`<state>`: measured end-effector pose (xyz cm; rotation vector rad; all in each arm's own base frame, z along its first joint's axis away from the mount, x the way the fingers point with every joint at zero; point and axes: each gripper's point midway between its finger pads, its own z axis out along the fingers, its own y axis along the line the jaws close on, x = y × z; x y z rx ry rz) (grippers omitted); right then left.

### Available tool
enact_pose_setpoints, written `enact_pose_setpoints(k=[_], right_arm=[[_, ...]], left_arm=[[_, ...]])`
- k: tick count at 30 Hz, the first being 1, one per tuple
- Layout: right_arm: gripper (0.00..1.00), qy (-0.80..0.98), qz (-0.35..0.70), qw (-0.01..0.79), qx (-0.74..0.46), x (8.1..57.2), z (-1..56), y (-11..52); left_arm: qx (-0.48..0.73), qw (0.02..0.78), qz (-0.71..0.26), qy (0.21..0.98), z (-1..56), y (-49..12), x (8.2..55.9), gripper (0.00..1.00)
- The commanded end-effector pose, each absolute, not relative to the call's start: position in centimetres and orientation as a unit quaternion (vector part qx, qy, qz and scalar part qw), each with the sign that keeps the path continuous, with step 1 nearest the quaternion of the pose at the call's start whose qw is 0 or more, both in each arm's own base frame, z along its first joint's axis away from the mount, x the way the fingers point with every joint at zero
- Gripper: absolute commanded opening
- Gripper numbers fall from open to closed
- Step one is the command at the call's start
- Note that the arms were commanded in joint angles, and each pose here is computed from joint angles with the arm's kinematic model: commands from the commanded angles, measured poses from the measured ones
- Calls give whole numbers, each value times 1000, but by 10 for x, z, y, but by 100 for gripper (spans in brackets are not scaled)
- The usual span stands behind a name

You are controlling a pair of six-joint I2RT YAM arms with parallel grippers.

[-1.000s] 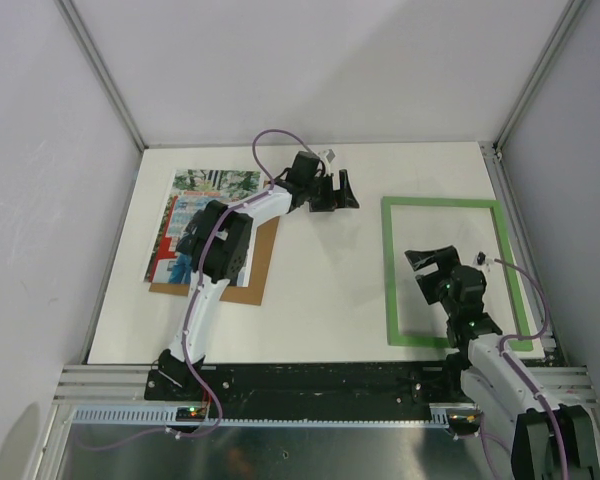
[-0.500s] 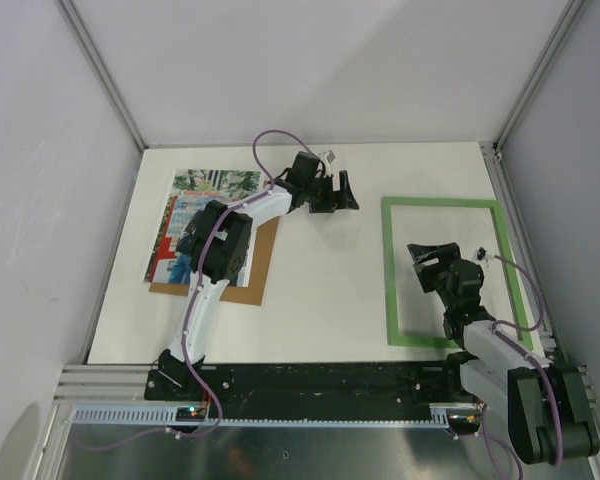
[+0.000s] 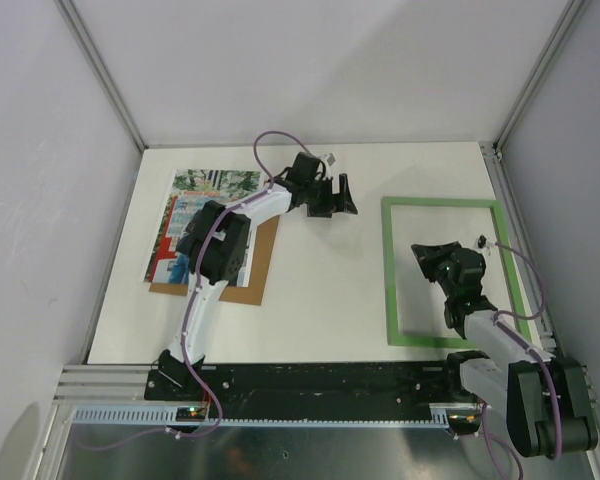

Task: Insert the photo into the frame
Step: Pick up the glass panel from the center of the board.

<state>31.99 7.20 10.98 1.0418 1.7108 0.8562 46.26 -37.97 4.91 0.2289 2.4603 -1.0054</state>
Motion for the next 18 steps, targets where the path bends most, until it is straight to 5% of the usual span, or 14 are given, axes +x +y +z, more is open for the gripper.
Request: enact_pose_setpoints(k=[1, 9, 18], right_arm=[[2, 718, 331, 480, 379, 334, 143, 73], [0, 736, 386, 505, 233, 342, 253, 108], [0, 711, 530, 460, 45, 304, 336, 166]], left_arm=[[90, 261, -360, 891, 111, -352, 470, 100], [51, 359, -407, 838, 242, -264, 508, 100], [87, 343, -499, 791, 312, -238, 464, 100]])
